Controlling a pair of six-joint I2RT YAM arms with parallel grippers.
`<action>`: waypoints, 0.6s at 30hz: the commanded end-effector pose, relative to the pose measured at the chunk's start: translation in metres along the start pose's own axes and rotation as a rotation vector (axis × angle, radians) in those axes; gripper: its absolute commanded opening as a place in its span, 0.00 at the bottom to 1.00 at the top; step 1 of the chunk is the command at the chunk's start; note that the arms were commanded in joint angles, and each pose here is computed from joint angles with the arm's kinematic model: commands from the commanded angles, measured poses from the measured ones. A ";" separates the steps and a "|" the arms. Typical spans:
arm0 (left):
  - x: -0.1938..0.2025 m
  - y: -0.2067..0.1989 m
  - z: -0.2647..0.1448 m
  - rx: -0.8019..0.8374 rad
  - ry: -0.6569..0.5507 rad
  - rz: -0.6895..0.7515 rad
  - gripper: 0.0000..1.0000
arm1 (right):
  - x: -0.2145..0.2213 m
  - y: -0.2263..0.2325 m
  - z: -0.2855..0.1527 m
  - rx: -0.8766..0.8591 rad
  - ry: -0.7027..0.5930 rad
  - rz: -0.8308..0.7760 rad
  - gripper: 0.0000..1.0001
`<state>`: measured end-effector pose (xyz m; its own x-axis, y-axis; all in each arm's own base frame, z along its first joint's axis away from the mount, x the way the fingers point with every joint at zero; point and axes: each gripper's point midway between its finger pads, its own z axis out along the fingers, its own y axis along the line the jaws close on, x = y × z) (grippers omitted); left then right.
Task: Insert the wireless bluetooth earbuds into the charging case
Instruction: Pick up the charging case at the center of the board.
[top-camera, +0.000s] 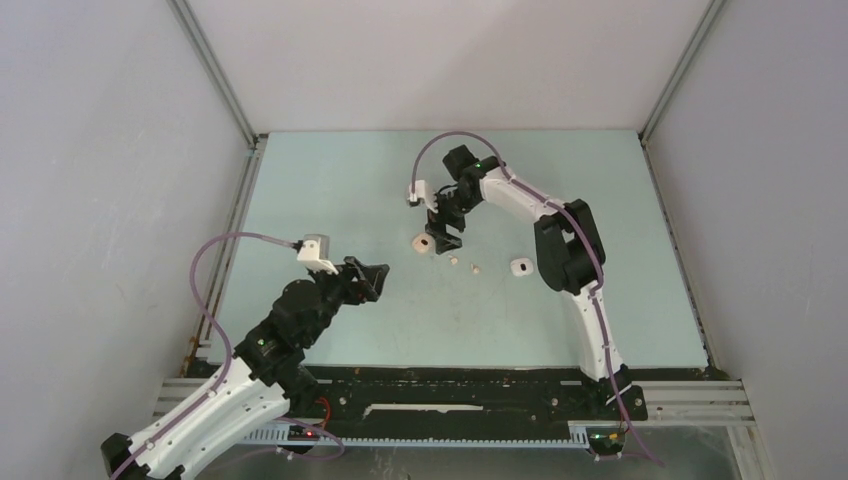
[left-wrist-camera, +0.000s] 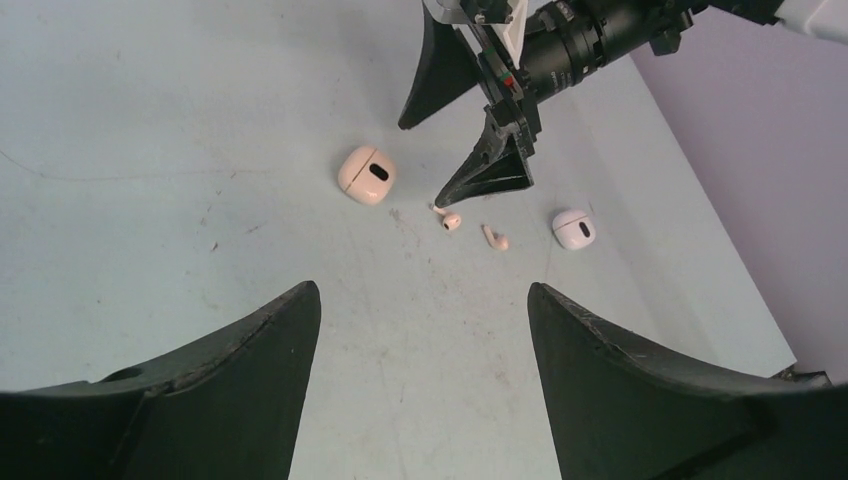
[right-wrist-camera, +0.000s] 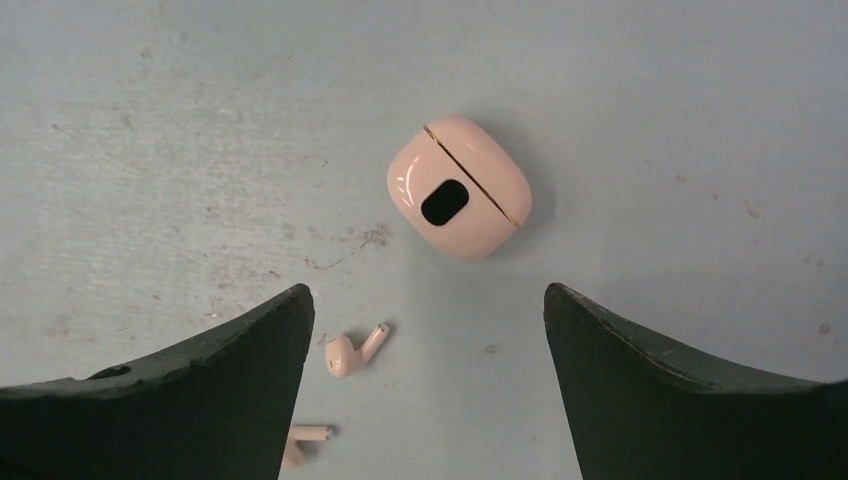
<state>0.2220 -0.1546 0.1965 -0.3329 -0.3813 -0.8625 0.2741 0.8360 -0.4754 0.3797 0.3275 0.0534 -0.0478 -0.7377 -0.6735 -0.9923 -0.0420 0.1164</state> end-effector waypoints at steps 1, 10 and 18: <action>-0.013 -0.015 0.000 0.039 -0.006 -0.040 0.83 | -0.015 -0.011 0.013 0.039 0.058 -0.245 0.88; -0.010 -0.019 -0.001 0.058 0.002 -0.058 0.83 | -0.015 -0.008 0.037 -0.034 0.116 -0.265 0.85; -0.007 -0.020 -0.001 0.078 -0.001 -0.072 0.83 | 0.009 0.007 0.032 -0.097 0.193 -0.208 0.80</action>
<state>0.2183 -0.1628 0.1922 -0.3776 -0.3958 -0.8371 0.2819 0.8120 -0.5110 0.3717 0.3539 0.0179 0.1886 -0.8021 -0.5666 -0.9660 -0.2556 0.0403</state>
